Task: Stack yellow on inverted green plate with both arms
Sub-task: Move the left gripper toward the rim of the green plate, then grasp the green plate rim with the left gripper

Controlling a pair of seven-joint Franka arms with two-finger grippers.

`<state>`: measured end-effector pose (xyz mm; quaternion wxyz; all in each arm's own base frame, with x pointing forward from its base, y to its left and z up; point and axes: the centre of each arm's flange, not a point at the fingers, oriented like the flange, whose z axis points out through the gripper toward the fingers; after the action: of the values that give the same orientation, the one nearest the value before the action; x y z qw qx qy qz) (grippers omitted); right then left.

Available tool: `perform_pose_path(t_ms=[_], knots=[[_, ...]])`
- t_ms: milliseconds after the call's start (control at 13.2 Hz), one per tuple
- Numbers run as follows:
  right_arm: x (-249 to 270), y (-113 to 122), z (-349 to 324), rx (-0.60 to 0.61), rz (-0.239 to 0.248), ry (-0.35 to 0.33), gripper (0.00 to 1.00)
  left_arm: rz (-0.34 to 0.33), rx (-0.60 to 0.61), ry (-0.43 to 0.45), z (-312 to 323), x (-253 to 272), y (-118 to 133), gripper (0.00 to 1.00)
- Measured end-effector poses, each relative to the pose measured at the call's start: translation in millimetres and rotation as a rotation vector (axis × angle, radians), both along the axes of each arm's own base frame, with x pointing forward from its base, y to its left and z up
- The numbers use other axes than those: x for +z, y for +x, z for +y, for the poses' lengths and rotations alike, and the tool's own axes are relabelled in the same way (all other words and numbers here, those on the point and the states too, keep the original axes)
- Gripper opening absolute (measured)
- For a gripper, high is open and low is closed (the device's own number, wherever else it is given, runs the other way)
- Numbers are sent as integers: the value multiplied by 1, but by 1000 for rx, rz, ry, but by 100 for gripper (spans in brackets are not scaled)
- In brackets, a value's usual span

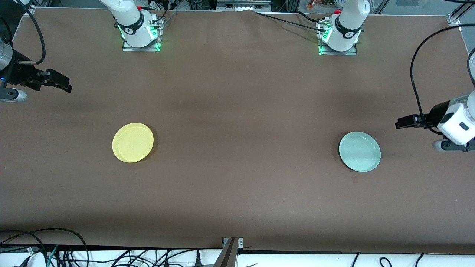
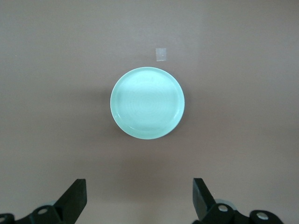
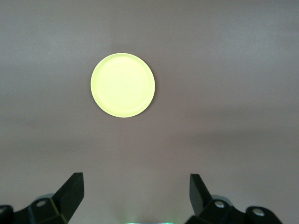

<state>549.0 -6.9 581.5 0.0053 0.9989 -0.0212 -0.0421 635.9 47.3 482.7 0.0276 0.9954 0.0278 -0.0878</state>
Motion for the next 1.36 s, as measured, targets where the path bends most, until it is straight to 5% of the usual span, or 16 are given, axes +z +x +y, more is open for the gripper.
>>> perform_pose_path(t_ms=[454, 1060, 1363], knots=[[1, 0, 0, 1, -2, 0, 100, 16, -51, -51, 62, -101, 18, 100], [1, 0, 1, 1, -2, 0, 100, -2, -28, -314, 137, -228, -5, 100], [1, 0, 1, 2, -2, 0, 100, -30, -21, -337, 136, -267, -15, 100]])
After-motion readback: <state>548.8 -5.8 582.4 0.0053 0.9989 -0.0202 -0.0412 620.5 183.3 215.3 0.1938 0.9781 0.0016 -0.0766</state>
